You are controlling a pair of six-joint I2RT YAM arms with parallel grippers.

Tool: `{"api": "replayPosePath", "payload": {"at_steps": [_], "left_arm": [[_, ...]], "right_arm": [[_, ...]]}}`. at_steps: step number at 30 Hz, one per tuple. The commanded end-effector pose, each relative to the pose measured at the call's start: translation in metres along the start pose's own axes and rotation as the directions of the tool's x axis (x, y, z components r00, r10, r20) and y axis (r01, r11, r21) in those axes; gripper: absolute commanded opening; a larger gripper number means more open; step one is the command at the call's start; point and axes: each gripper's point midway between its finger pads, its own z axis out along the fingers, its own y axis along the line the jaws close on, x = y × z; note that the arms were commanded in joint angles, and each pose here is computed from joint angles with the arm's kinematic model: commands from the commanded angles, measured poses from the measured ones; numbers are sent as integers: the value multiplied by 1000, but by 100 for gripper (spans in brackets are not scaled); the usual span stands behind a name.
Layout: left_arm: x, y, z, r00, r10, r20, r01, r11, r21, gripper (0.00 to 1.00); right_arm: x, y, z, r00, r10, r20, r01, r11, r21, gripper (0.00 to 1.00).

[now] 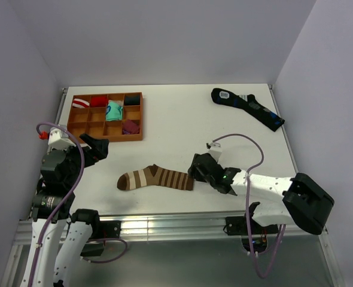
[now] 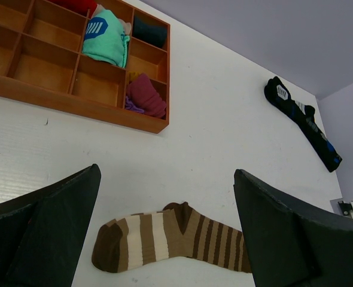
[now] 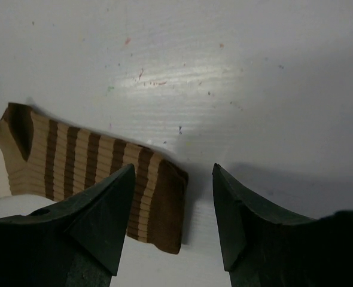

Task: Roll the socks
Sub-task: Fold the sock at the center of the board.

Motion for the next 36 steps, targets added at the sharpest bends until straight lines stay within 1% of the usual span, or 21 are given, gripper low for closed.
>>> {"api": "replayPosePath", "payload": {"at_steps": [1, 8, 12, 14, 20, 24, 25, 26, 33, 34, 36], "left_arm": [[-7, -6, 0, 999, 24, 26, -25, 999, 31, 100], [-5, -7, 0, 999, 24, 21, -25, 999, 34, 100], [-5, -7, 0, 1000, 24, 20, -25, 999, 32, 99], [-6, -7, 0, 999, 23, 22, -23, 999, 31, 100], [-5, -7, 0, 999, 25, 20, -26, 999, 32, 99], [-5, -7, 1, 1000, 24, 19, -24, 999, 31, 99], [-4, -7, 1, 1000, 24, 17, -25, 999, 31, 99], [-4, -7, 1, 1000, 24, 15, -25, 999, 32, 99], [-3, -6, 3, 1000, 23, 7, -23, 999, 24, 100], [-3, -5, 3, 1000, 23, 6, -23, 1000, 22, 100], [-2, -6, 4, 1000, 23, 2, -23, 999, 23, 100]], "right_arm": [[-3, 13, 3, 997, 62, 54, -63, 998, 4, 62], [21, 12, 2, 997, 80, 21, -81, 996, 33, 61], [31, 17, 1, 998, 66, 8, -66, 997, 49, 61], [37, 12, 3, 999, 51, 9, -52, 994, 93, 61], [52, 6, 4, 1000, 27, -3, -26, 988, 154, 60], [60, -2, 5, 1000, 21, -2, -20, 982, 185, 55], [63, -4, 6, 1000, 27, -4, -26, 981, 192, 50], [66, -7, 7, 1000, 23, -10, -21, 980, 200, 48], [77, -20, 16, 1000, 7, -13, -3, 966, 260, 45], [78, -23, 18, 1000, -2, -14, 6, 961, 276, 41], [78, -23, 20, 1000, -11, -11, 14, 957, 290, 40]]}}
